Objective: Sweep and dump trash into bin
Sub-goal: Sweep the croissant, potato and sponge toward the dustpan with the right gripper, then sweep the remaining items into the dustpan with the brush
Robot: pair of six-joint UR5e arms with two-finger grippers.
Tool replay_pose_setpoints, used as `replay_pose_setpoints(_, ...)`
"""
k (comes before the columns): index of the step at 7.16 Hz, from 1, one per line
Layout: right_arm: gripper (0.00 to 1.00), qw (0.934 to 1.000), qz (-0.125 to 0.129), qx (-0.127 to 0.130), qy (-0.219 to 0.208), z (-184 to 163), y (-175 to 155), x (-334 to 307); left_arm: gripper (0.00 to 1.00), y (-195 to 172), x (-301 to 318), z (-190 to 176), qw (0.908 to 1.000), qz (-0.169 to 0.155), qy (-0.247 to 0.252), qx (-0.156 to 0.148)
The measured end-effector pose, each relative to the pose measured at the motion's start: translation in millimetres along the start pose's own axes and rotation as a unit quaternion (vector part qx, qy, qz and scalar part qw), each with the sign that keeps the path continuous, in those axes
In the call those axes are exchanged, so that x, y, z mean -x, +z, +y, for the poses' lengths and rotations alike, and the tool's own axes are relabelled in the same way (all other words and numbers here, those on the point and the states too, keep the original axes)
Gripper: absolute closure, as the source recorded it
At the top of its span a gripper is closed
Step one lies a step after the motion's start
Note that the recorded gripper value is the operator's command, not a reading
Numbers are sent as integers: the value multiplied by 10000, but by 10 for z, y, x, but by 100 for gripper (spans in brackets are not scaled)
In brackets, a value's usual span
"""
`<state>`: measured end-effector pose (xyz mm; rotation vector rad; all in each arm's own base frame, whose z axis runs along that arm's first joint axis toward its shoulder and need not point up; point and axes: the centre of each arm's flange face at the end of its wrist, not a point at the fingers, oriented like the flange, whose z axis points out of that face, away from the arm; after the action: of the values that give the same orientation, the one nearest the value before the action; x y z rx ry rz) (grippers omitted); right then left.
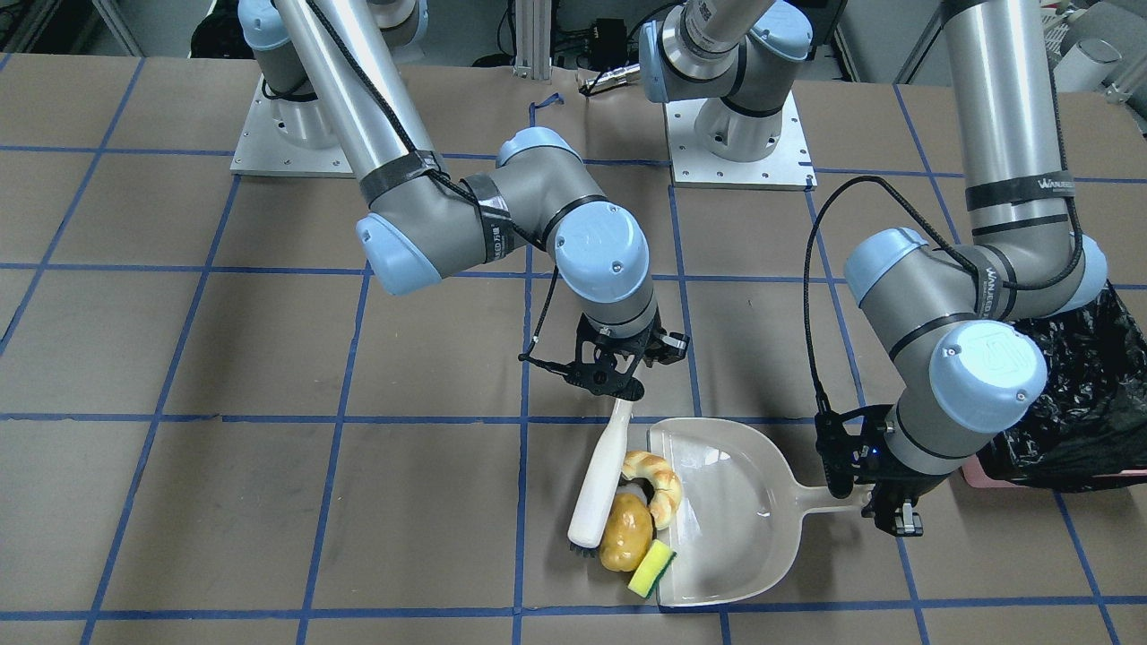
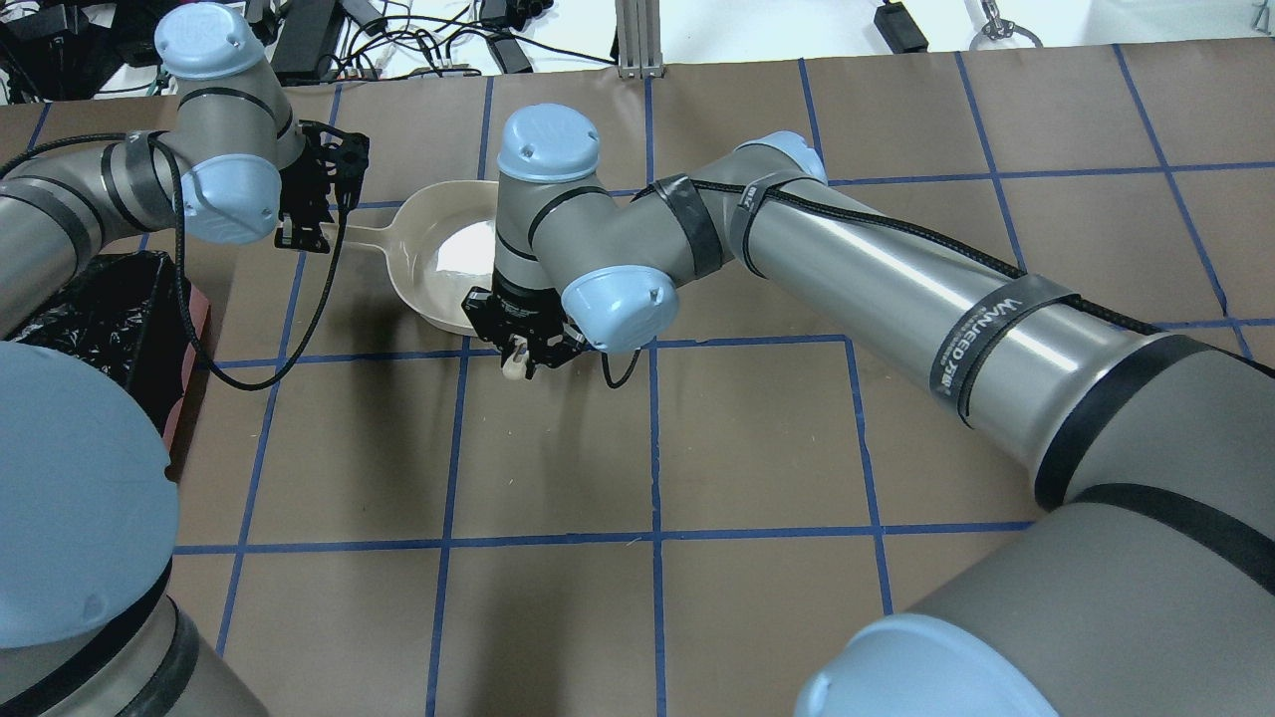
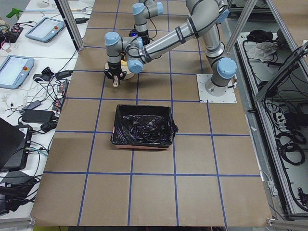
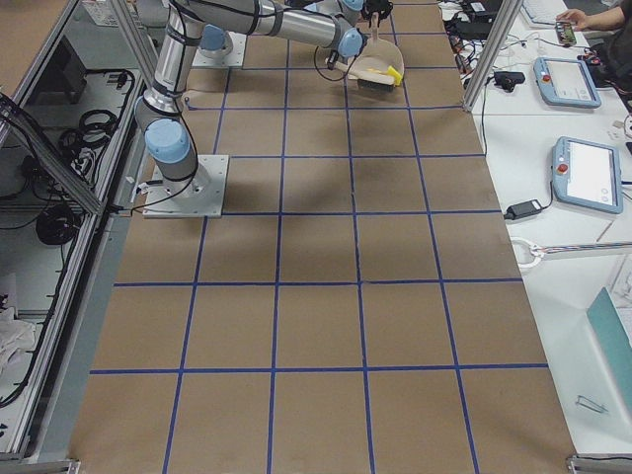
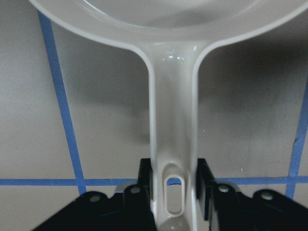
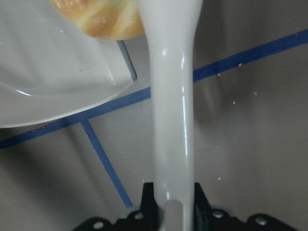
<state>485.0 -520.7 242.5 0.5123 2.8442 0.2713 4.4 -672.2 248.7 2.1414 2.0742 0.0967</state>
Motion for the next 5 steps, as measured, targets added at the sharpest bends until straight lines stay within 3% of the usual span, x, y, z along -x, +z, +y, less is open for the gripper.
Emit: replay_pose_setpoints(5,100,9996,-153,-39,219,366,68,505,100,33,12,-2,10000,7,1,4)
